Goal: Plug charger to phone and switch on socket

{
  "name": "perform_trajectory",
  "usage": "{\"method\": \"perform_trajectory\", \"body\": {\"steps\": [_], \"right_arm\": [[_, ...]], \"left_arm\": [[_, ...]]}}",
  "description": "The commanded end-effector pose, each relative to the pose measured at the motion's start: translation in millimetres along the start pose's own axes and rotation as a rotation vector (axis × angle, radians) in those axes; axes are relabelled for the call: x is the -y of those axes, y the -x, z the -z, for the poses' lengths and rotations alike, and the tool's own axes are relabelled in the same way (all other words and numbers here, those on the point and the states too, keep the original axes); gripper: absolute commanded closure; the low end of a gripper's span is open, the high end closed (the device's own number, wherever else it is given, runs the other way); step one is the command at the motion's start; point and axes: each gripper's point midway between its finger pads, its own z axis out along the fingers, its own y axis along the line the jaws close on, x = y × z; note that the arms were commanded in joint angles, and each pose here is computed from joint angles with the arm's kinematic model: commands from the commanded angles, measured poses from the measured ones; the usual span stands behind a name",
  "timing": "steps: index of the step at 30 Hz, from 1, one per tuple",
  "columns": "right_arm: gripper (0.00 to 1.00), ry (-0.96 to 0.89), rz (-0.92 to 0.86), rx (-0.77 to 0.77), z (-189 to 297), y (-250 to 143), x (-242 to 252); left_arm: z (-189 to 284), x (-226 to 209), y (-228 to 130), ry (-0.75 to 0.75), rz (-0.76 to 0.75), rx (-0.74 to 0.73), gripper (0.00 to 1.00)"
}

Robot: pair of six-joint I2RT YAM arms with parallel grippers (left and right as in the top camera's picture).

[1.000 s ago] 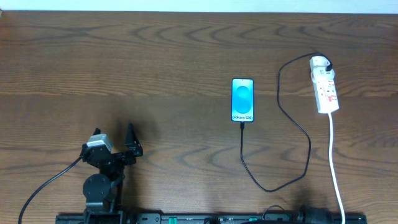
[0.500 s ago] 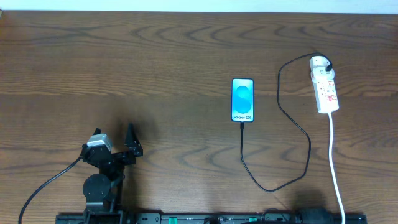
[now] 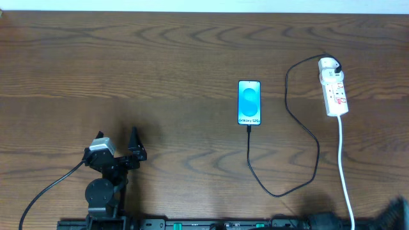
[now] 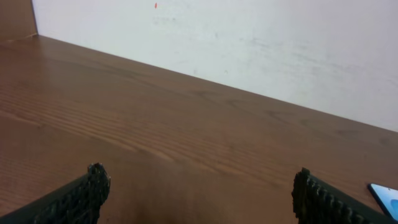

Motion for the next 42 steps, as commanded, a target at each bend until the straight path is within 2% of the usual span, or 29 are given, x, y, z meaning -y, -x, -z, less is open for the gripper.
{"method": "perform_trajectory", "body": {"steps": [1, 2, 8, 12, 16, 30, 35, 42], "right_arm": [[0.01, -0.09, 0.01, -0.117, -5.6, -61.3, 31.4], [0.01, -0.103, 0.012, -0.143, -5.7, -74.3, 37.0], [0.01, -0.209, 0.028, -0.424, 18.0, -211.3, 90.2], [0.01, -0.247, 0.034, -0.521, 36.4, -255.6, 108.0], [0.01, -0.269, 0.033, -0.589, 49.0, -277.5, 115.8], [0.01, -0.291, 0.041, -0.592, 50.7, -278.1, 120.0], [0.01, -0.377, 0.075, -0.591, 59.3, -283.0, 142.6], [0.01, -0.403, 0.087, -0.599, 72.7, -302.5, 163.6]], "left_arm": [[-1.9, -7.3, -17.1, 0.025, -0.013, -0.042, 0.04], [-1.9, -7.3, -17.1, 0.025, -0.013, -0.042, 0.04], [-1.9, -7.3, -17.1, 0.025, -0.013, -0.042, 0.04], [-1.9, -7.3, -17.1, 0.025, -0.013, -0.042, 0.04], [-1.9, -7.3, -17.1, 0.025, -0.012, -0.042, 0.04], [-1.9, -7.3, -17.1, 0.026, -0.012, -0.043, 0.04], [-1.9, -7.3, -17.1, 0.025, -0.013, -0.042, 0.04], [-1.9, -7.3, -17.1, 0.025, -0.013, -0.042, 0.04]]}}
